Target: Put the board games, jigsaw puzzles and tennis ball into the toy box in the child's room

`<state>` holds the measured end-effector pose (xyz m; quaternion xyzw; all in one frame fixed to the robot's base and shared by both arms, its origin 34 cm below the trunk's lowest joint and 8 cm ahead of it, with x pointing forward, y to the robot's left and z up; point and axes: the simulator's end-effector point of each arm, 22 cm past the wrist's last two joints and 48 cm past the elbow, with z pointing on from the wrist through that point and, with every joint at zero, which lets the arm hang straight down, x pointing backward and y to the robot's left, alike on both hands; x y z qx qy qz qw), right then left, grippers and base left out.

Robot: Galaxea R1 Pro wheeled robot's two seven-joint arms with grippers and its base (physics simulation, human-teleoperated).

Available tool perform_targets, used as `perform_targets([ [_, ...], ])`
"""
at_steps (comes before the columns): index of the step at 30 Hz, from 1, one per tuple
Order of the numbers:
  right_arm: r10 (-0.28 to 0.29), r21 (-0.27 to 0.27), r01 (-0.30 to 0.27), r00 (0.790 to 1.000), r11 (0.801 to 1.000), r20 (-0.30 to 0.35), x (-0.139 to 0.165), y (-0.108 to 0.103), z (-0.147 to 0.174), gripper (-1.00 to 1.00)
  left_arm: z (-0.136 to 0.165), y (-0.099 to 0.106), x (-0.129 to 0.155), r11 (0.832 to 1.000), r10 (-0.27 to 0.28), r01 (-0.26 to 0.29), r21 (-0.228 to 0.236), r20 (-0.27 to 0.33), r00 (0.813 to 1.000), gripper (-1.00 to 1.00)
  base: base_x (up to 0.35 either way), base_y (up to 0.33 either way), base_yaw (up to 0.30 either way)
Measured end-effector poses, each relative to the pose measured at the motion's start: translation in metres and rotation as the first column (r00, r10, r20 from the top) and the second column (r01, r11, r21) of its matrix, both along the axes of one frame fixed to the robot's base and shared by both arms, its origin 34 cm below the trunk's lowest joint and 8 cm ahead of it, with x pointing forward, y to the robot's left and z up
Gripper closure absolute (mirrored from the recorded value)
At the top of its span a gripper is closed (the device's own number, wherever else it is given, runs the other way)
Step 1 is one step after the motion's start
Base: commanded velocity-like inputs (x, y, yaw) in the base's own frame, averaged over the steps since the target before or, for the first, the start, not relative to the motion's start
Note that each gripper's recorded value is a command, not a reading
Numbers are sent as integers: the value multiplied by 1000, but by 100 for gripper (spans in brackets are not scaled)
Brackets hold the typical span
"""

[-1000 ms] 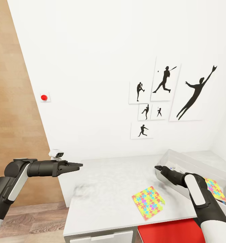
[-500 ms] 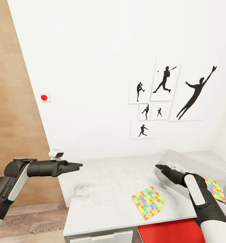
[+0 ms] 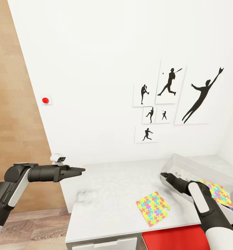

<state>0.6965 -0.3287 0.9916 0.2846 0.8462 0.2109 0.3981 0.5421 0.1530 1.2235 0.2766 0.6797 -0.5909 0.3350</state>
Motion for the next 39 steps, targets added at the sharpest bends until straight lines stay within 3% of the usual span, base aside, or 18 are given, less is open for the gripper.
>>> perform_targets([
  [8, -11, -51, 7, 997, 999, -70, -7, 6, -25, -100, 0, 0, 0, 1000, 0, 0, 1, 0, 1000, -100, 0, 0, 0],
  [16, -20, -117, 12, 997, 993, -72, -5, 21, -30, -100, 0, 0, 0, 1000, 1, -1, 1, 0, 1000, -100, 0, 0, 0],
  [28, -7, -112, -5, 994, 994, -108, -11, 53, -59, -100, 0, 0, 0, 1000, 2, -2, 2, 1, 1000, -100, 0, 0, 0],
  [39, -23, -114, 12, 995, 993, -99, -11, 55, -62, -100, 0, 1, 1, 1000, 3, -3, 2, 1, 1000, -100, 0, 0, 0],
])
